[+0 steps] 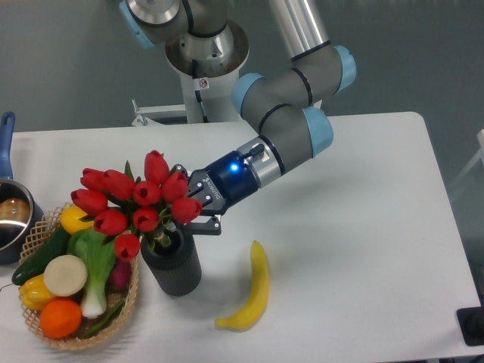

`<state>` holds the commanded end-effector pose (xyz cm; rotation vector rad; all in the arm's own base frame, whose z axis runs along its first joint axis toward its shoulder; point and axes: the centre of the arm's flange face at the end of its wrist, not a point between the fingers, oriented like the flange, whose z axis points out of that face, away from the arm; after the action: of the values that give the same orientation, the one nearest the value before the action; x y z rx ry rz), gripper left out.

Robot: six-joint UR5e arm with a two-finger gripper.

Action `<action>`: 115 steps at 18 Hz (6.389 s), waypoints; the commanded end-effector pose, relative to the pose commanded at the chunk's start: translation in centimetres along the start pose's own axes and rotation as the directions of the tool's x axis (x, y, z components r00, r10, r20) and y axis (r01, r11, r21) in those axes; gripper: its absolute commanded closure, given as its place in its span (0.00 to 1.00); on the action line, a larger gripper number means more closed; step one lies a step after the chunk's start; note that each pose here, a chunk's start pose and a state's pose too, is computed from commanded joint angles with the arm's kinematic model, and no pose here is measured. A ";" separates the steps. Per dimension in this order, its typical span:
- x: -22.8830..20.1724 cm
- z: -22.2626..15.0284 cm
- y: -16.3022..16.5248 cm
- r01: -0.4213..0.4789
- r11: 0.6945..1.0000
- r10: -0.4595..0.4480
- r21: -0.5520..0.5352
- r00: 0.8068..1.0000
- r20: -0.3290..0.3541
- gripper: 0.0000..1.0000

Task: Insert the flowers into the vase
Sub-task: 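Push the tulips deeper into the vase and straighten them upright, then hold the tulips upright in the vase and settle the stems, then open the gripper to release the tulips and lift away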

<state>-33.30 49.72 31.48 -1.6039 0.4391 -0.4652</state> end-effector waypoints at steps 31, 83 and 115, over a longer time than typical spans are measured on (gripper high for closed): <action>-0.8 -0.7 3.7 -0.033 0.999 0.033 0.000 0.999 0.012 0.57; -1.0 -1.0 1.7 -0.057 0.944 0.077 -0.325 0.996 0.048 0.01; -0.3 1.6 0.0 0.103 0.854 -0.038 -0.510 0.990 0.137 0.00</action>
<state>-32.70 51.23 31.38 -2.1656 0.4346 -0.3132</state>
